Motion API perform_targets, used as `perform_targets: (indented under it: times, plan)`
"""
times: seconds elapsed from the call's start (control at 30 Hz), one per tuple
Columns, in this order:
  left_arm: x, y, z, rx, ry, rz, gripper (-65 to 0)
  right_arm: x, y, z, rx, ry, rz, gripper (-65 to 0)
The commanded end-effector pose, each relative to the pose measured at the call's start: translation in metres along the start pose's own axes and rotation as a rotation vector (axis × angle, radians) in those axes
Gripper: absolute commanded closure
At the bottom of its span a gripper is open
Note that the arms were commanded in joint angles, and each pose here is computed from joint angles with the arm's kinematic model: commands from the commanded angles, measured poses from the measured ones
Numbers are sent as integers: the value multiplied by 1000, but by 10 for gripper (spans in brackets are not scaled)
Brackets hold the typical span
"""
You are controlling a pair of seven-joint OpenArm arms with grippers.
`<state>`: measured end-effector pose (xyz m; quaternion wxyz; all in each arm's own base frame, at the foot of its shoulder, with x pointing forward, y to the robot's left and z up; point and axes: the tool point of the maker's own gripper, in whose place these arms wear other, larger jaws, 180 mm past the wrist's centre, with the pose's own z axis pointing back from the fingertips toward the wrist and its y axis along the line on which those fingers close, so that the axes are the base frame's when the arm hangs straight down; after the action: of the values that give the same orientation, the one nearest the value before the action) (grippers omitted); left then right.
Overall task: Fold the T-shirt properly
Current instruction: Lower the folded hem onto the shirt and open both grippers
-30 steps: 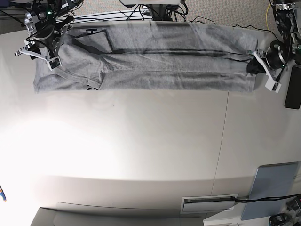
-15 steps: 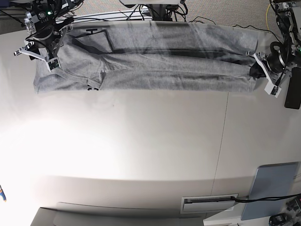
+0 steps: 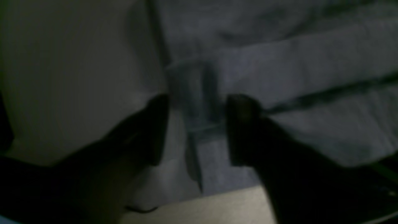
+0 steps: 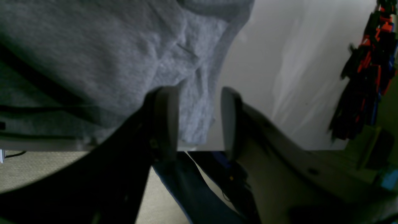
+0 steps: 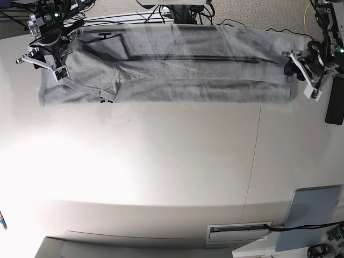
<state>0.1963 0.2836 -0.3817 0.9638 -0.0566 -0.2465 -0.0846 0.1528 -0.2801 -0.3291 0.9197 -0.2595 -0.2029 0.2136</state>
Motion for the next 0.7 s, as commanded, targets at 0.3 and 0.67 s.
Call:
perform_targets:
  times: [0.3, 0.67]
  plan:
    - [-2, 16, -8, -3, -47, 116, -339, 5, -9, 3, -30, -25, 5, -229]
    - [-34, -6, -31, -318, -92, 376, -243, 5, -9, 3, -30, -26, 5, -229]
